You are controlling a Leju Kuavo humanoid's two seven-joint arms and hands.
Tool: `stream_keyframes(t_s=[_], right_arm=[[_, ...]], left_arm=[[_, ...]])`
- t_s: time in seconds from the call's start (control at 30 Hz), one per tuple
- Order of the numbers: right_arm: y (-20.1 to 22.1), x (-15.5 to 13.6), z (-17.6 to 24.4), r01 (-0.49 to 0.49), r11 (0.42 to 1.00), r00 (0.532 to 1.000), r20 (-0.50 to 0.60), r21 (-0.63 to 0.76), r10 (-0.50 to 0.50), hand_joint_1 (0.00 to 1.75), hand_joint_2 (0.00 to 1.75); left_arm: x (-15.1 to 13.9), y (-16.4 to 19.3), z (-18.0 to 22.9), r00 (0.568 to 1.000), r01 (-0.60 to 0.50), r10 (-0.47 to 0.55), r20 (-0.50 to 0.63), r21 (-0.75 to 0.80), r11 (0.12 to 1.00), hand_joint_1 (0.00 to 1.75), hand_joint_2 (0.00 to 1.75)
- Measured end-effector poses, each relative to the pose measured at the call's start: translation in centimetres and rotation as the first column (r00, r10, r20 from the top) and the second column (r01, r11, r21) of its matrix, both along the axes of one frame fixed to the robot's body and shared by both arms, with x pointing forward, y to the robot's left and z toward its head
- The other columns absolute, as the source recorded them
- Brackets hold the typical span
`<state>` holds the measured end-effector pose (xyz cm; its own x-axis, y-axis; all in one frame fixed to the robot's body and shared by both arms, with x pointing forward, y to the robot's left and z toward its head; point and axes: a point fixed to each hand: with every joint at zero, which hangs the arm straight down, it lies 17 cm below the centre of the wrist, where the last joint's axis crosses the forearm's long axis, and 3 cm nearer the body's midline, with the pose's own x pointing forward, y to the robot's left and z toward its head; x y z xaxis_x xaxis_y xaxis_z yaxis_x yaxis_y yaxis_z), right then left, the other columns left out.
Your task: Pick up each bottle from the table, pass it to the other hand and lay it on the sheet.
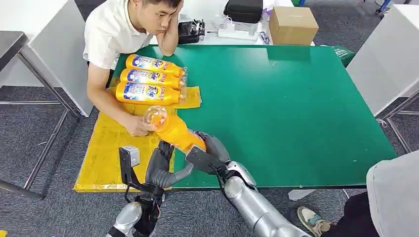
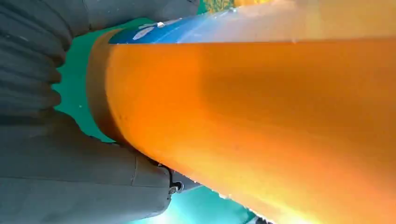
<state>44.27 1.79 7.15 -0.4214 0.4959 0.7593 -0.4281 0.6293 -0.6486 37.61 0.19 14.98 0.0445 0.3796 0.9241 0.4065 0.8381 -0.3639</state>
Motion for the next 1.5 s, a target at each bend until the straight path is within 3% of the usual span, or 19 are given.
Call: stream_keyframes(t_s=[0.2,0.4,0.63,0.97,1.3,1.5], right_arm=[[0.6,-0.2,0.3,-0.013,1.0,1.0,0.009,-0.003,0.013,1.75,1.75],[1.5,-1.0,0.8,-0.064,0.996,0.998,-0.005,0.056,0.064,1.75,1.75],[3.4,-3.8,-0.4,-0.162,0.983,0.984,-0.059,0.088,0.168,1.75,1.75],[4.4,-5.1,-0.8,-0.19,0.975,0.976,-0.085,0.113,0.2,1.75,1.75],[4.4,-5.2,-1.2,-0.186,0.979,0.978,-0.083,0.088,0.193,1.75,1.75],[4.4,-5.1,-1.3,-0.179,0.982,0.98,-0.074,0.068,0.184,1.75,1.75]], left_arm=[[0.2,0.2,0.2,1.0,-0.027,0.027,0.008,-0.02,0.999,0.0,1.75],[-0.9,0.0,0.7,0.995,0.098,-0.097,0.016,-0.116,0.988,0.0,1.75],[-1.1,3.2,2.4,0.976,0.213,-0.193,0.104,-0.247,0.945,0.0,1.75],[-0.4,5.7,1.6,0.974,0.211,-0.185,0.134,-0.218,0.953,0.0,1.75],[-1.4,4.6,-1.5,0.954,0.248,-0.251,0.163,0.04,0.968,0.0,1.75],[-1.4,4.1,-2.0,0.955,0.249,-0.257,0.145,0.075,0.966,0.0,1.75]])
